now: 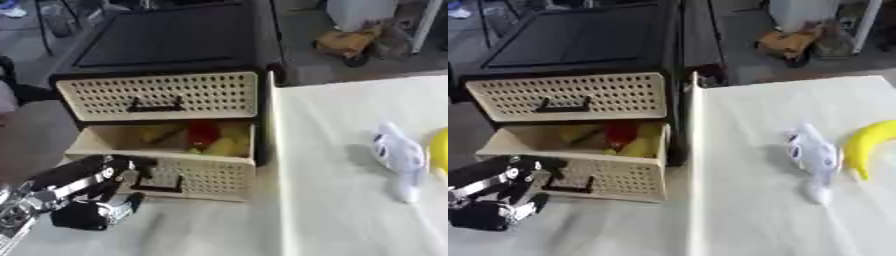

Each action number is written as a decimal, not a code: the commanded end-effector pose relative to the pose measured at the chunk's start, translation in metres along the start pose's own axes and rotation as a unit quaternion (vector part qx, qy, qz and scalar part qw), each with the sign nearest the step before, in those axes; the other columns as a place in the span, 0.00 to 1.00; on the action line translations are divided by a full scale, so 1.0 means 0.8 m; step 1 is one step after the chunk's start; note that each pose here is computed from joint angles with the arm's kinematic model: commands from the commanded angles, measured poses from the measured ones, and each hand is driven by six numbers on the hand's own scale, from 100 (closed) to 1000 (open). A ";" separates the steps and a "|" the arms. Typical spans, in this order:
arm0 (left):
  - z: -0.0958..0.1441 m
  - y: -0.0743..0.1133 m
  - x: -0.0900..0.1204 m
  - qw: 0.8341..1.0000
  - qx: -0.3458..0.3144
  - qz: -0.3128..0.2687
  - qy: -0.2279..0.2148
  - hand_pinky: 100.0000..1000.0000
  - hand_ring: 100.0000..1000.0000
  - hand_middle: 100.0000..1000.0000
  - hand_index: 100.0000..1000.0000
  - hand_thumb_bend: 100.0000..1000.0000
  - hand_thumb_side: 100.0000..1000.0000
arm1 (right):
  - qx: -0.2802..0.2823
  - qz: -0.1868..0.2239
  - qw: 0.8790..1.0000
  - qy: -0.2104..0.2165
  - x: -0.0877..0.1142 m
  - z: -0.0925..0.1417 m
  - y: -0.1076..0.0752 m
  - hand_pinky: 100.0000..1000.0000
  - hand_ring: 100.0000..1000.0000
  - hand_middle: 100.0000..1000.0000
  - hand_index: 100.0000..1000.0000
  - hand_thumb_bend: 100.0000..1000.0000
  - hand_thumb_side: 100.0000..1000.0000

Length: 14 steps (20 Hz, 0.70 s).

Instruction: Pick up objects from table and place into drawer.

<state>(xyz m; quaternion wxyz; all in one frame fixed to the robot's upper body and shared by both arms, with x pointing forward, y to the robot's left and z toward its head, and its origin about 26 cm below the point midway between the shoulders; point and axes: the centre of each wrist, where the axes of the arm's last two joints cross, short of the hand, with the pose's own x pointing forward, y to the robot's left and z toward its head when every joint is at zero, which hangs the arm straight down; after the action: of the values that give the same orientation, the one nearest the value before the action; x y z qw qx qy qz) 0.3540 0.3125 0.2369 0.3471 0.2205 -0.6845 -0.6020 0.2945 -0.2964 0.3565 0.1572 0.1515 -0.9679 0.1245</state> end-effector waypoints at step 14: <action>0.015 0.031 -0.021 0.998 0.046 -0.016 0.047 0.07 0.20 0.84 1.00 0.00 0.67 | 0.018 0.012 1.000 -0.014 0.011 -0.009 0.000 0.72 0.85 0.55 0.65 0.30 0.97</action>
<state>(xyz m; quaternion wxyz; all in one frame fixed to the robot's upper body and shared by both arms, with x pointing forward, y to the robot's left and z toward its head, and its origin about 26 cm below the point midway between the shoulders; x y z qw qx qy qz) 0.3615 0.3245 0.2389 0.3670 0.2416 -0.6928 -0.5718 0.2948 -0.2959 0.3563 0.1575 0.1500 -0.9672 0.1313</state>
